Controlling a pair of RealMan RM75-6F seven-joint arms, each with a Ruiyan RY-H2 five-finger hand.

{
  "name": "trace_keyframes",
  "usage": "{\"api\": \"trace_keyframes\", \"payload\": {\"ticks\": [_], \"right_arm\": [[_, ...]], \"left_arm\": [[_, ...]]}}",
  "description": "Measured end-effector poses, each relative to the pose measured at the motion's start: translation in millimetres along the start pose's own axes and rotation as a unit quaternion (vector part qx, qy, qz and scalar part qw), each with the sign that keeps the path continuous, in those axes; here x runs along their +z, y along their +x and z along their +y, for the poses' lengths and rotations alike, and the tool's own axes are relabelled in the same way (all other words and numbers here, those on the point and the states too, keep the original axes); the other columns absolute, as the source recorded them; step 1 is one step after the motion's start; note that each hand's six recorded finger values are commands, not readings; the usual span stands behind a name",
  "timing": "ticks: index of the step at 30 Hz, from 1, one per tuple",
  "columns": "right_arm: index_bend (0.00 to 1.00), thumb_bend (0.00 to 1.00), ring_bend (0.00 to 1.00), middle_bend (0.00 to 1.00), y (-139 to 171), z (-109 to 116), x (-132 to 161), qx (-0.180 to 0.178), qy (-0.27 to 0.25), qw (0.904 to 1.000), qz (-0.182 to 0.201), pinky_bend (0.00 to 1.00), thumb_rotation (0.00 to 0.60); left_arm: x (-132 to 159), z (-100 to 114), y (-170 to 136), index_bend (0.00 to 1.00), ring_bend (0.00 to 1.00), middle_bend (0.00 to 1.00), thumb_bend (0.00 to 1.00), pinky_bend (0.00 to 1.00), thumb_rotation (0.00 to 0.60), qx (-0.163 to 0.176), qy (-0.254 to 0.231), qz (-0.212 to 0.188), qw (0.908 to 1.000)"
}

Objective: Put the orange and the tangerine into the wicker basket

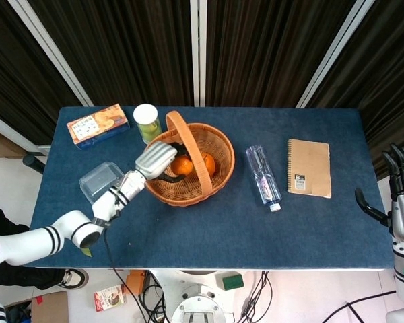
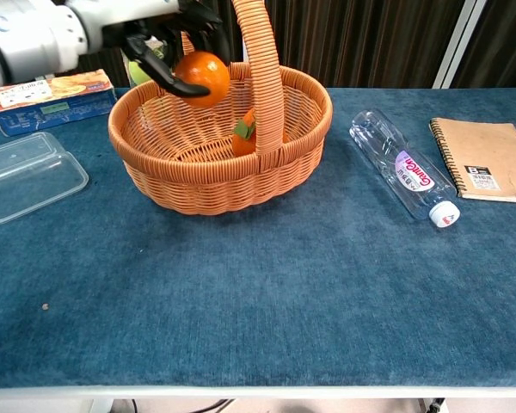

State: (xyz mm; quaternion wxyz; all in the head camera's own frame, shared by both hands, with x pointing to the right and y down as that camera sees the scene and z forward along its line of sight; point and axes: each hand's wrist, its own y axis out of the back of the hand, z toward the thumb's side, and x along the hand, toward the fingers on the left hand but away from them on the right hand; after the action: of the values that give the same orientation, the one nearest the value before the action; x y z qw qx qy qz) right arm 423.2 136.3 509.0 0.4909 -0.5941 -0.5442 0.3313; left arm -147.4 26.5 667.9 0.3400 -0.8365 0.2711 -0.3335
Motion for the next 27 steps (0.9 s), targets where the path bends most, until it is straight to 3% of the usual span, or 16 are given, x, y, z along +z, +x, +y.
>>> {"api": "trace_keyframes", "payload": {"ticks": [12,20,23,25,27], "right_arm": [[0.0,0.33,0.0,0.0,-0.9,-1.8,-6.1,0.003,-0.001,1.0,-0.006,0.0,0.6],[0.0,0.33,0.0,0.0,1.3,-1.7,-9.1,0.003,0.001,0.9999,-0.011,0.0,0.6],[0.0,0.33,0.0,0.0,1.9,-0.4,-8.9,0.001,0.001,0.9999,-0.01,0.0,0.6],[0.0,0.33,0.0,0.0,1.9,0.9,-8.7,-0.002,0.001,0.9999,-0.01,0.0,0.6],[0.0,0.33,0.0,0.0,1.8,2.0,-8.2,-0.002,0.001,1.0,-0.009,0.0,0.6]], "left_arm": [[-15.3,-31.7,20.1,0.43,0.44,0.48,0.31,0.65,0.6,-0.025,0.081,0.02,0.9962],[-20.9,-54.1,17.3,0.36,0.39,0.4,0.3,0.61,0.6,-0.043,0.085,0.022,0.9952],[-21.1,-61.1,15.6,0.28,0.27,0.29,0.29,0.51,0.6,-0.054,0.088,0.019,0.9944],[-20.6,-63.9,14.0,0.2,0.13,0.16,0.29,0.39,0.6,-0.064,0.087,0.017,0.994],[-20.0,-63.3,12.8,0.15,0.07,0.09,0.28,0.34,0.6,-0.066,0.088,0.013,0.9939]]}}
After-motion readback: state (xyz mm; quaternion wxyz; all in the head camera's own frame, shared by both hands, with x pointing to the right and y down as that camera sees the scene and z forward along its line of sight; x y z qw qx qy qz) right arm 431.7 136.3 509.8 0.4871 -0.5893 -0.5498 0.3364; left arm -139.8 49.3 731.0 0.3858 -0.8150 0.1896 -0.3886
